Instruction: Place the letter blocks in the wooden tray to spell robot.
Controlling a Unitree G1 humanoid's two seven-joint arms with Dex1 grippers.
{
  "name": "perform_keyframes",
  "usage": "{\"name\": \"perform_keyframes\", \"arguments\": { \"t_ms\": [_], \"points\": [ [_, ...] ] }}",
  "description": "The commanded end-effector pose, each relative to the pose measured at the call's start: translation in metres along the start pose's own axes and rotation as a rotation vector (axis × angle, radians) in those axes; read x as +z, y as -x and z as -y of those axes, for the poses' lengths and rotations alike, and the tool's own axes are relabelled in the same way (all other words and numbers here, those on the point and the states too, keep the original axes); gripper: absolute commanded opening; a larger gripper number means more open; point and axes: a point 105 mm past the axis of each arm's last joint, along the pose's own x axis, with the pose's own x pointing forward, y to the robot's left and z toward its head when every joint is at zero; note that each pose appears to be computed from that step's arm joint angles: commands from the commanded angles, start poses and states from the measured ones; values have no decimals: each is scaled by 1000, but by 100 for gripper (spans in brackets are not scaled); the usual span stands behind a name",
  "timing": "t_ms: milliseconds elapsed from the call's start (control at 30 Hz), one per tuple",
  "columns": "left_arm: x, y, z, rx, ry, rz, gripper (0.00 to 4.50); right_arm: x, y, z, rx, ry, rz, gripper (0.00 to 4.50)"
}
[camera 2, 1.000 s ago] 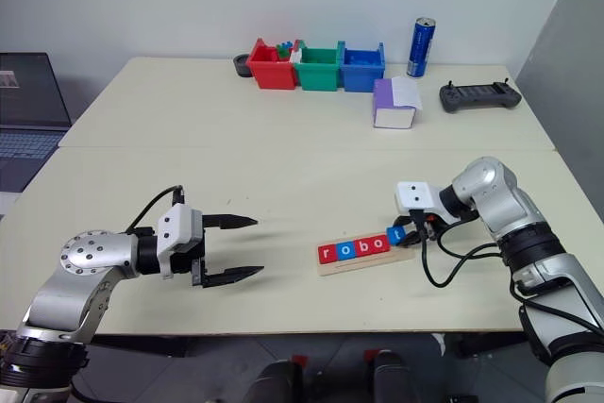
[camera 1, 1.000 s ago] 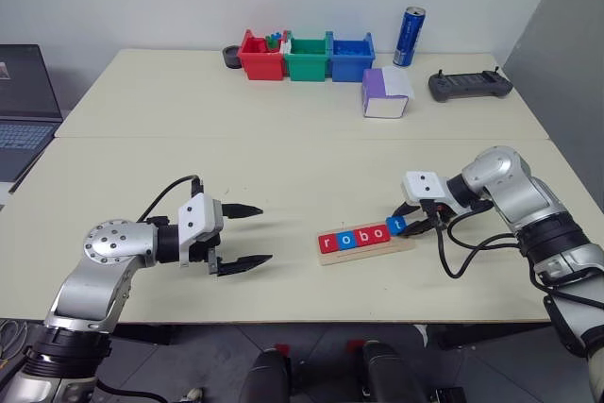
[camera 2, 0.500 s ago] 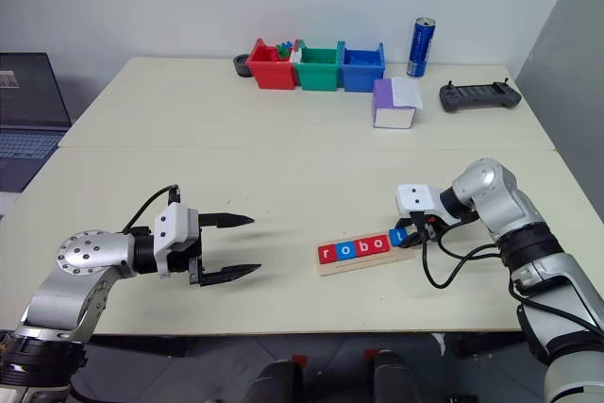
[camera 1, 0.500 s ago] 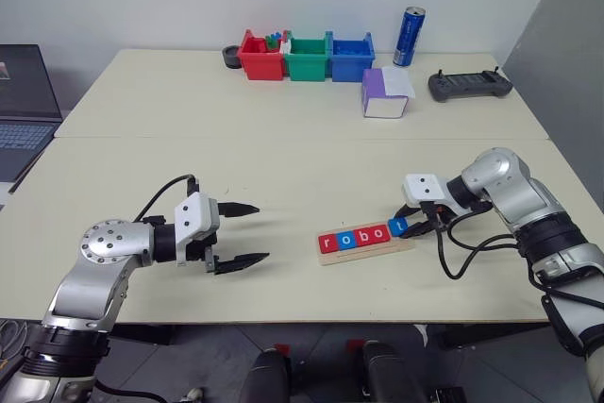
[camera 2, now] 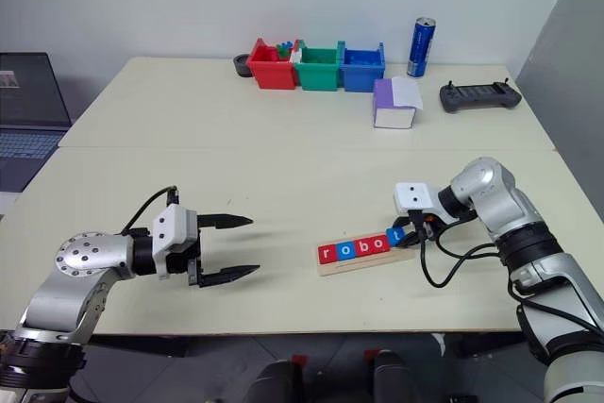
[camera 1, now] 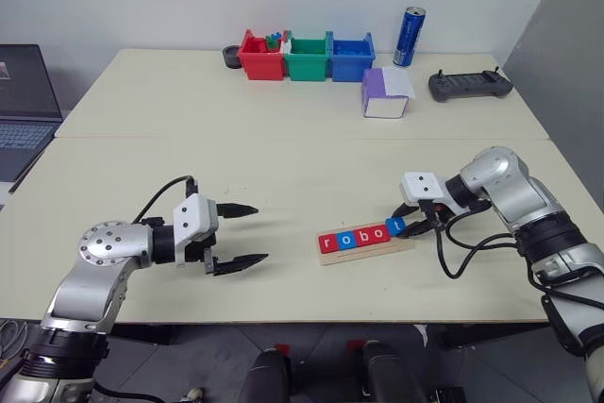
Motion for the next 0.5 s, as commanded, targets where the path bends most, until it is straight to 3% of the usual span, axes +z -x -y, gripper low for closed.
{"name": "perform_keyframes", "arguments": {
  "t_ms": [33, 500],
  "points": [
    [8, 6, -4, 30, -35, 15, 450, 6, 7, -5, 45, 26, 11, 146],
    [12, 5, -5, 30, -39, 18, 450, 0, 7, -7, 52, 13, -3, 146]
  ]
}}
